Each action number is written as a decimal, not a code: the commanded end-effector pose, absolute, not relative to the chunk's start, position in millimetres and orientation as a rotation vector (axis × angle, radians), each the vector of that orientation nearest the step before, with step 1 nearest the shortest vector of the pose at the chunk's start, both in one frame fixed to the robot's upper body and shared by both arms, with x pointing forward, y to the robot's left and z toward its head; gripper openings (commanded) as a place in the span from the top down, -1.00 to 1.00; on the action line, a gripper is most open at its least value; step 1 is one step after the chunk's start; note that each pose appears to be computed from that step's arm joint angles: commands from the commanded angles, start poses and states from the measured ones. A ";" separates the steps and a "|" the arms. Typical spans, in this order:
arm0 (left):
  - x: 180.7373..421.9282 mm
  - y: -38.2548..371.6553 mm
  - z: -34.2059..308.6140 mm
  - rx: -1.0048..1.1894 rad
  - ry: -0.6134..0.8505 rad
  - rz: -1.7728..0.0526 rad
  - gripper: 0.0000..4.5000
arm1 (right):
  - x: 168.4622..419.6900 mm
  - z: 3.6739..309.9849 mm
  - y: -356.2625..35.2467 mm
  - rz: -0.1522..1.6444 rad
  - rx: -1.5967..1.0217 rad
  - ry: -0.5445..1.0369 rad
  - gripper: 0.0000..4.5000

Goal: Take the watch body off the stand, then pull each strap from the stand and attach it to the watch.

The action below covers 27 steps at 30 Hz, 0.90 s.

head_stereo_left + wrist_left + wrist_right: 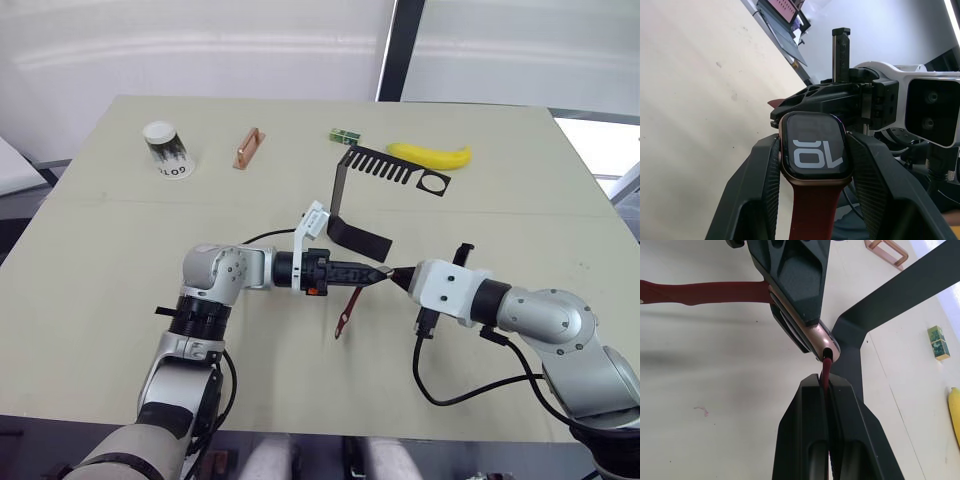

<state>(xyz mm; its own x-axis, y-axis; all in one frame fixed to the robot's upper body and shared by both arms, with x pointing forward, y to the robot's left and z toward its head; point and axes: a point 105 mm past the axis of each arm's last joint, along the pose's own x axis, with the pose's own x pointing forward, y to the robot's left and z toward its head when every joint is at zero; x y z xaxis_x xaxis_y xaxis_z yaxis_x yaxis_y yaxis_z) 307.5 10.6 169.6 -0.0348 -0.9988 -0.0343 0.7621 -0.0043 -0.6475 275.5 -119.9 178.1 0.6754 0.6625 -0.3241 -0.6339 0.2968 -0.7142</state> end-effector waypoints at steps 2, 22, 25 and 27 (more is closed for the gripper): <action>293.3 -5.1 195.8 -0.511 0.510 -1.658 0.30 | 273.6 185.7 -114.9 0.861 -0.928 -0.081 1.00; 293.2 -5.6 195.6 -0.513 0.508 -1.661 0.30 | 274.2 185.9 -114.3 0.861 -0.920 -0.081 1.00; 292.9 -5.6 195.7 -0.513 0.508 -1.661 0.30 | 274.1 185.6 -114.3 0.862 -0.918 -0.080 1.00; 292.8 -5.7 195.6 -0.512 0.509 -1.662 0.30 | 274.1 185.5 -114.4 0.862 -0.920 -0.080 1.00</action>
<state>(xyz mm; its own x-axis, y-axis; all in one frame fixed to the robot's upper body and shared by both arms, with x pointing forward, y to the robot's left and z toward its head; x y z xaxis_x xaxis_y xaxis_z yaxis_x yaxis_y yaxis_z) 307.5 10.6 170.1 -0.0345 -0.9990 -0.0299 0.7603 -0.0068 -0.6496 275.7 -119.7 178.3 0.6757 0.6628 -0.3226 -0.6339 0.2990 -0.7133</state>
